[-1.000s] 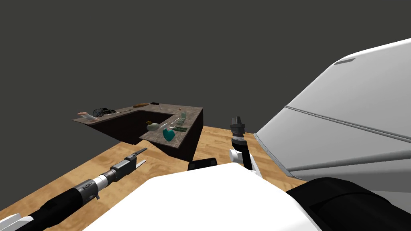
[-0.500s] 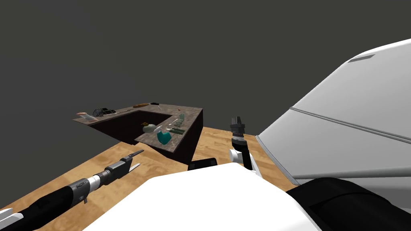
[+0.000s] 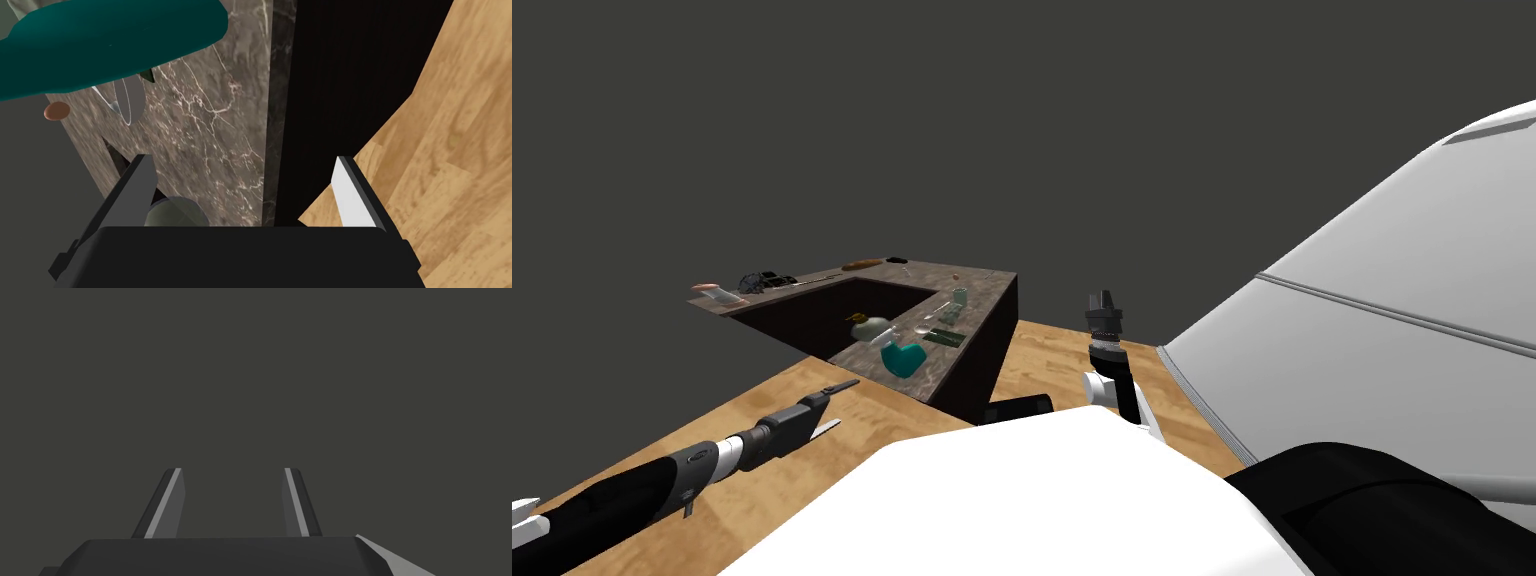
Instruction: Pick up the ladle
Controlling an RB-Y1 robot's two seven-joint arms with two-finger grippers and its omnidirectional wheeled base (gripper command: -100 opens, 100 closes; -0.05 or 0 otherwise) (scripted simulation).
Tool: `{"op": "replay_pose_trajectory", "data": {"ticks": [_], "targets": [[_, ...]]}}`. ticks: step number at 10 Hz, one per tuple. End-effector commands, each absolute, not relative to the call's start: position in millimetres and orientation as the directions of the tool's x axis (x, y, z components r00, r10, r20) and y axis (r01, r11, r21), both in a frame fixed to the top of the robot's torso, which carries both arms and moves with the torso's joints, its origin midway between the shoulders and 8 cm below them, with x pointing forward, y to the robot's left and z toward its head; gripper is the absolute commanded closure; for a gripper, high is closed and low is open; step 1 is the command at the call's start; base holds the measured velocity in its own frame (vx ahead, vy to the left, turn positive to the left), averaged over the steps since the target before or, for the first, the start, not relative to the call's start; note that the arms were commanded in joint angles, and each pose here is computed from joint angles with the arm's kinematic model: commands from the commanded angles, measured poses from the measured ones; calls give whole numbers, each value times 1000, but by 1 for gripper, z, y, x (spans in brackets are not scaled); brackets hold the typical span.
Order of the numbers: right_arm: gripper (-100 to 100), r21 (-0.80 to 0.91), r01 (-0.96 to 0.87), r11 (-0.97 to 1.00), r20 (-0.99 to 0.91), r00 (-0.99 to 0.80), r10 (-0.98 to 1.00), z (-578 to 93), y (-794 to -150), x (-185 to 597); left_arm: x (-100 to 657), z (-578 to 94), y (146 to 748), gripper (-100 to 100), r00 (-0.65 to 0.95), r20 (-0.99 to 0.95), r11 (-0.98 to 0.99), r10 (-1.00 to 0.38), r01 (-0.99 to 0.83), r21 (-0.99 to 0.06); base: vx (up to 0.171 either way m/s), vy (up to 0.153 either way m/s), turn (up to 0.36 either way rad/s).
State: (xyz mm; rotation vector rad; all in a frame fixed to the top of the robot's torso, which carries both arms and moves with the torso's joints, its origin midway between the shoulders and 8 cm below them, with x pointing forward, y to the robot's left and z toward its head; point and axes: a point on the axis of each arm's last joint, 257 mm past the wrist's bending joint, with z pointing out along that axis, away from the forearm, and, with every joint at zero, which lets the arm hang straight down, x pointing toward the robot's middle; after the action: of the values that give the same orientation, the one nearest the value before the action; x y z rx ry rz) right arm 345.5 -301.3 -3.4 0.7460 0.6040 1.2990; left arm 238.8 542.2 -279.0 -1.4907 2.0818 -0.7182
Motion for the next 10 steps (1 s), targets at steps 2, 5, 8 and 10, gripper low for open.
{"op": "replay_pose_trajectory", "data": {"ticks": [2, 5, 8, 10], "targets": [[0, 775, -623, 102, 14, 178, 984, -3, -301, 346, 242, -278, 547, -100, -314, -87, 296, -946, -719, -628, 107, -50, 16], [0, 775, -623, 102, 14, 178, 984, -3, -301, 346, 232, -283, 571, -100, -302, -91, 301, -949, -779, -550, 153, -45, 31], [0, 775, -623, 102, 14, 178, 984, -3, -301, 346, 236, -283, 577, -100, -337, -102, 342, -936, -799, -495, 158, -57, 25], [0, 776, -623, 102, 14, 178, 984, -3, -301, 346, 234, -285, 584, -100, -347, -104, 355, -932, -819, -451, 167, -66, 23]]}}
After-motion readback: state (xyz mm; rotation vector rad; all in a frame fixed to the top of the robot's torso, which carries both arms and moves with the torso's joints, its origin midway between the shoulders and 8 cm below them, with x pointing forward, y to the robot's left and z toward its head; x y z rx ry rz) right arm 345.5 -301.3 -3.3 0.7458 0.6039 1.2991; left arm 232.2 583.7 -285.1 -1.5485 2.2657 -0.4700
